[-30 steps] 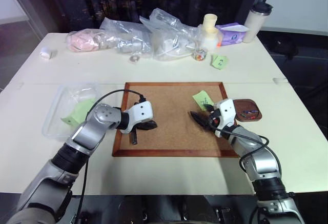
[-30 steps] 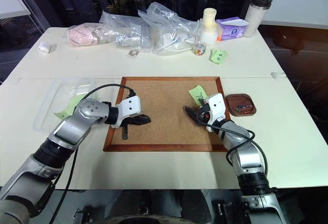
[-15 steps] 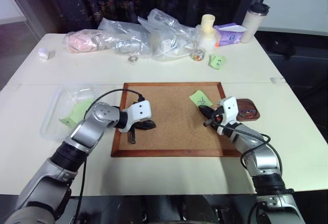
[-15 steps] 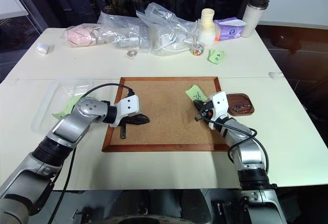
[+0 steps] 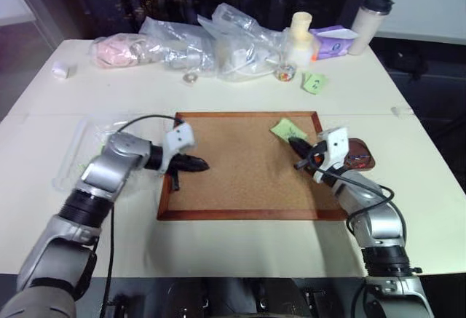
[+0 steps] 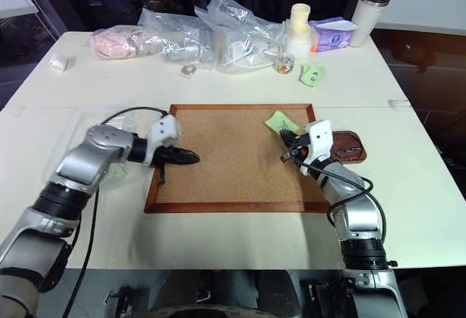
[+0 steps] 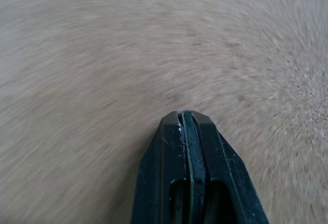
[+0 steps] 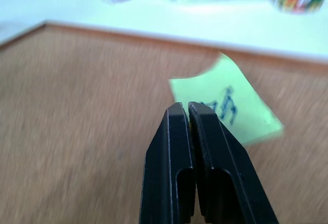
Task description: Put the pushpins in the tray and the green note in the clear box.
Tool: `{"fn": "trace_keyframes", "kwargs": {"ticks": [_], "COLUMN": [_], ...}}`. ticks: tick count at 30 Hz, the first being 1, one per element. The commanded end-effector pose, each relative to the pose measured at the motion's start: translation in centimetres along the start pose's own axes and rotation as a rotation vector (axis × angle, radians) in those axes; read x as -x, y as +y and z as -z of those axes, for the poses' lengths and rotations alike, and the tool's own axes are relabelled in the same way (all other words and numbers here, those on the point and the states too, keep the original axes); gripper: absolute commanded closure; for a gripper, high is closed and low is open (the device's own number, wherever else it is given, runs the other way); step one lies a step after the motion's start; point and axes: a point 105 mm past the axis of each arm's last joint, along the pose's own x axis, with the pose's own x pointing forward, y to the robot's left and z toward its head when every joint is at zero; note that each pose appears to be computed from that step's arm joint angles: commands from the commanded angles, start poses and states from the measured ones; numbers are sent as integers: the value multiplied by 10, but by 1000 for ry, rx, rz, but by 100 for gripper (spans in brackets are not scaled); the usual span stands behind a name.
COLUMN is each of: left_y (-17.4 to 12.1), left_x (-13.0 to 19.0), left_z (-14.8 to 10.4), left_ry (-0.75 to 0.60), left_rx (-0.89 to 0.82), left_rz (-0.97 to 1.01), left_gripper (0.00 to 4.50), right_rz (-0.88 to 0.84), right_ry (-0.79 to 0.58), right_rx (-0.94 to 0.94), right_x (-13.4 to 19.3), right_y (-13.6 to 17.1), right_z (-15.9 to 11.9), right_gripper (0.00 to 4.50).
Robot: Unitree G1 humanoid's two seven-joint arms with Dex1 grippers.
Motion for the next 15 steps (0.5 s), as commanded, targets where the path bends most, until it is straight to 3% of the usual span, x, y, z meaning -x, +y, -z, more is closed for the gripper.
{"fn": "trace_keyframes", "kwargs": {"ticks": [1, 4, 8, 15], "left_y": [6, 13, 38, 70], "left_x": [14, 18, 23, -7], "left_z": [-18, -22, -55, -108], "left_ry": [-58, -69, -186, -396], "left_rx": [-24, -37, -30, 226], "left_rz": [2, -11, -93, -127], "left_gripper": [450, 450, 450, 450], "right_rz": [-6, -6, 0, 15], "right_ry": [-63, -67, -75, -113], "right_rx": [21, 23, 28, 51], "right_x": [1, 2, 5, 7], "right_y": [2, 2, 3, 2], "right_z": [-21, -24, -27, -41], "right_gripper": [446, 446, 446, 446]}}
